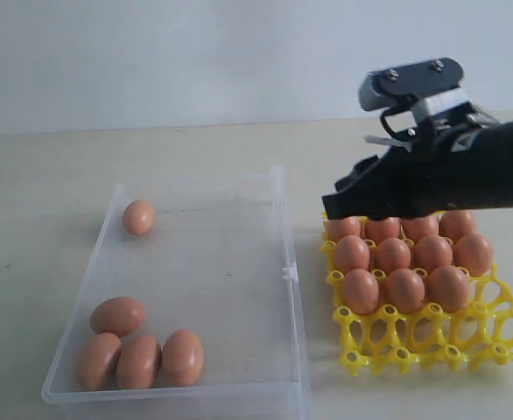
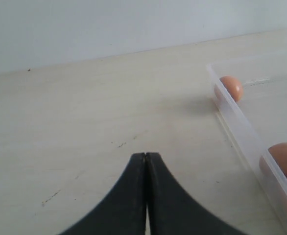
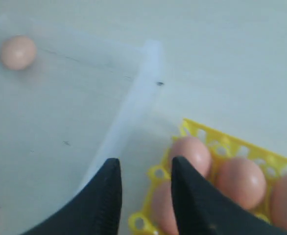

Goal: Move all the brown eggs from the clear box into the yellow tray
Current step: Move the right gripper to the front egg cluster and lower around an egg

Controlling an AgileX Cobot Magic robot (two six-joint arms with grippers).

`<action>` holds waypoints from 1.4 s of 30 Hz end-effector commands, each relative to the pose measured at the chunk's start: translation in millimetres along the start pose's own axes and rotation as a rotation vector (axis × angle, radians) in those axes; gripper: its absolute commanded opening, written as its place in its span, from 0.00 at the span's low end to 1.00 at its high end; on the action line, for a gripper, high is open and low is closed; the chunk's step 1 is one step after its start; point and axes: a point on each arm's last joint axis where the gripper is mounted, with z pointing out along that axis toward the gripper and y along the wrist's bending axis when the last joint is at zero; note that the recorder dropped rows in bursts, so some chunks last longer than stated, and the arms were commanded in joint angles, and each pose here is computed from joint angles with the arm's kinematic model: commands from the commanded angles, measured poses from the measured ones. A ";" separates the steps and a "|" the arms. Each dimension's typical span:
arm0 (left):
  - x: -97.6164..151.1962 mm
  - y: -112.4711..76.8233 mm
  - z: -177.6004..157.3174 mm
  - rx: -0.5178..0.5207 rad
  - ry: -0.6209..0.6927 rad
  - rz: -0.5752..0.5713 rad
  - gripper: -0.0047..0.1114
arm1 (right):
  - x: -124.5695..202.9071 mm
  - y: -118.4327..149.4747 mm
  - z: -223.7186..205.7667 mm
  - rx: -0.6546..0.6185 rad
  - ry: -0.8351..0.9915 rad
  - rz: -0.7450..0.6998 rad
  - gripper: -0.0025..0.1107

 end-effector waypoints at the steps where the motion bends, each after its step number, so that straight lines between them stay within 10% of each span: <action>1: -2.5 -0.1 -0.4 0.004 -0.017 -0.005 0.04 | -30.8 31.6 2.0 -0.110 -0.015 -0.121 0.18; 7: -2.5 -0.1 -0.4 0.004 -0.017 -0.005 0.04 | -43.6 68.6 36.7 -0.223 0.086 -0.198 0.13; 20: -2.5 -0.1 -0.4 0.004 -0.017 -0.005 0.04 | -38.2 138.7 107.2 -0.467 0.557 -0.188 0.45; 42: -2.5 -0.1 -0.4 0.004 -0.017 -0.005 0.04 | -16.0 141.0 137.6 -0.409 0.750 0.009 0.52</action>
